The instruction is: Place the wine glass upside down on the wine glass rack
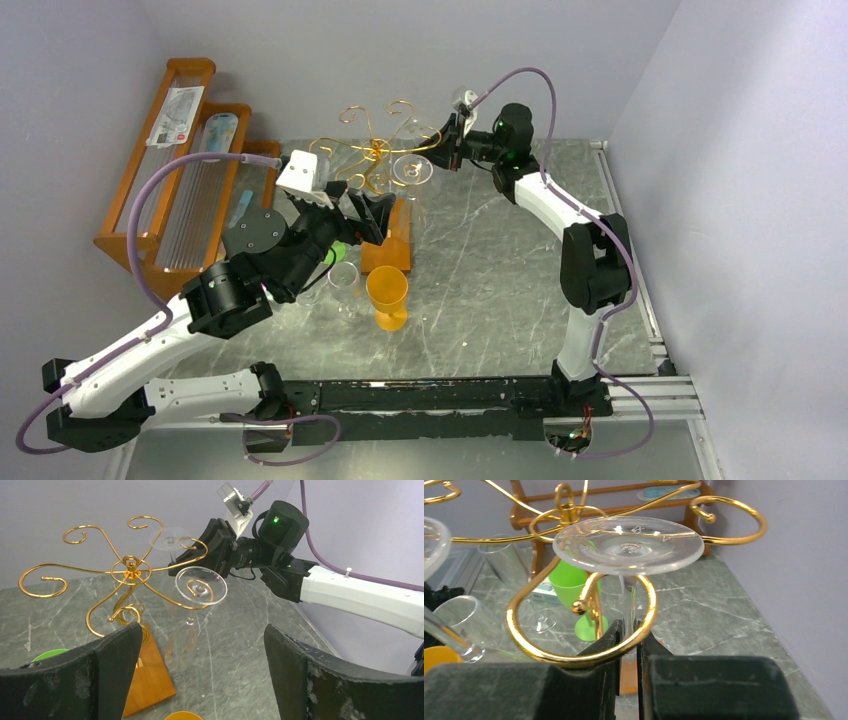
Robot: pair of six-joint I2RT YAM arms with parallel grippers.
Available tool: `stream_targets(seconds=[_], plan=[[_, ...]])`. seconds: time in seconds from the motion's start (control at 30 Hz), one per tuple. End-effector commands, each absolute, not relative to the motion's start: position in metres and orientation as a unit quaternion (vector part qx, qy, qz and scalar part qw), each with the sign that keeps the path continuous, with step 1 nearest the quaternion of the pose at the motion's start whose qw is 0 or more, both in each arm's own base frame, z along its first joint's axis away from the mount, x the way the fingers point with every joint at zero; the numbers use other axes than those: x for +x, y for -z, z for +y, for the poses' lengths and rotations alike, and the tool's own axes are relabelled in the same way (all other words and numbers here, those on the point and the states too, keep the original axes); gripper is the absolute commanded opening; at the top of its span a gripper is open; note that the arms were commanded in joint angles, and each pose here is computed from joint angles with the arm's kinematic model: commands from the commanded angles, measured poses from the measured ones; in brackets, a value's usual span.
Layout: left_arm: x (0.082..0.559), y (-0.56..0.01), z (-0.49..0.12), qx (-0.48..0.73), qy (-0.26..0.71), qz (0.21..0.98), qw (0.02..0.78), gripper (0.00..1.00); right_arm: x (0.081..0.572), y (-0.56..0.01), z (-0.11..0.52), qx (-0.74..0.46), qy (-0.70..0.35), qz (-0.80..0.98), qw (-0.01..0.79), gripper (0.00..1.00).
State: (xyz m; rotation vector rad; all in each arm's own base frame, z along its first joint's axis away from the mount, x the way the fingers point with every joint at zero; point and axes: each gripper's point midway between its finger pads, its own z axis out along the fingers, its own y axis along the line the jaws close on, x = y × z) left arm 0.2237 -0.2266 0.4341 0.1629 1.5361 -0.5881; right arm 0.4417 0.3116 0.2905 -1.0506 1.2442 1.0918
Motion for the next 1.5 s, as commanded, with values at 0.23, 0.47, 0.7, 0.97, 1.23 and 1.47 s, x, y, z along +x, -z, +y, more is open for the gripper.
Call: stream_targets(seconds=[0.23, 0.47, 0.7, 0.97, 1.23, 1.47], plan=[[0.223, -0.432, -0.221, 0.072, 0.252, 0.688, 0.677, 0.95, 0.405, -0.297, 0.316, -0.462, -0.485, 0.497, 0.551, 0.0], [0.223, -0.43, -0.221, 0.075, 0.248, 0.689, 0.677, 0.95, 0.397, -0.308, 0.31, -0.448, -0.478, 0.487, 0.578, 0.0], [0.223, -0.428, -0.22, 0.075, 0.248, 0.69, 0.676, 0.95, 0.397, -0.322, 0.303, -0.416, -0.462, 0.485, 0.615, 0.0], [0.222, -0.427, -0.218, 0.074, 0.247, 0.691, 0.675, 0.95, 0.399, -0.33, 0.292, -0.378, -0.439, 0.489, 0.652, 0.0], [0.22, -0.427, -0.215, 0.072, 0.249, 0.691, 0.675, 0.95, 0.409, -0.339, 0.263, -0.299, -0.412, 0.492, 0.706, 0.0], [0.219, -0.426, -0.215, 0.074, 0.253, 0.692, 0.672, 0.95, 0.427, -0.331, 0.257, -0.273, -0.404, 0.52, 0.701, 0.0]])
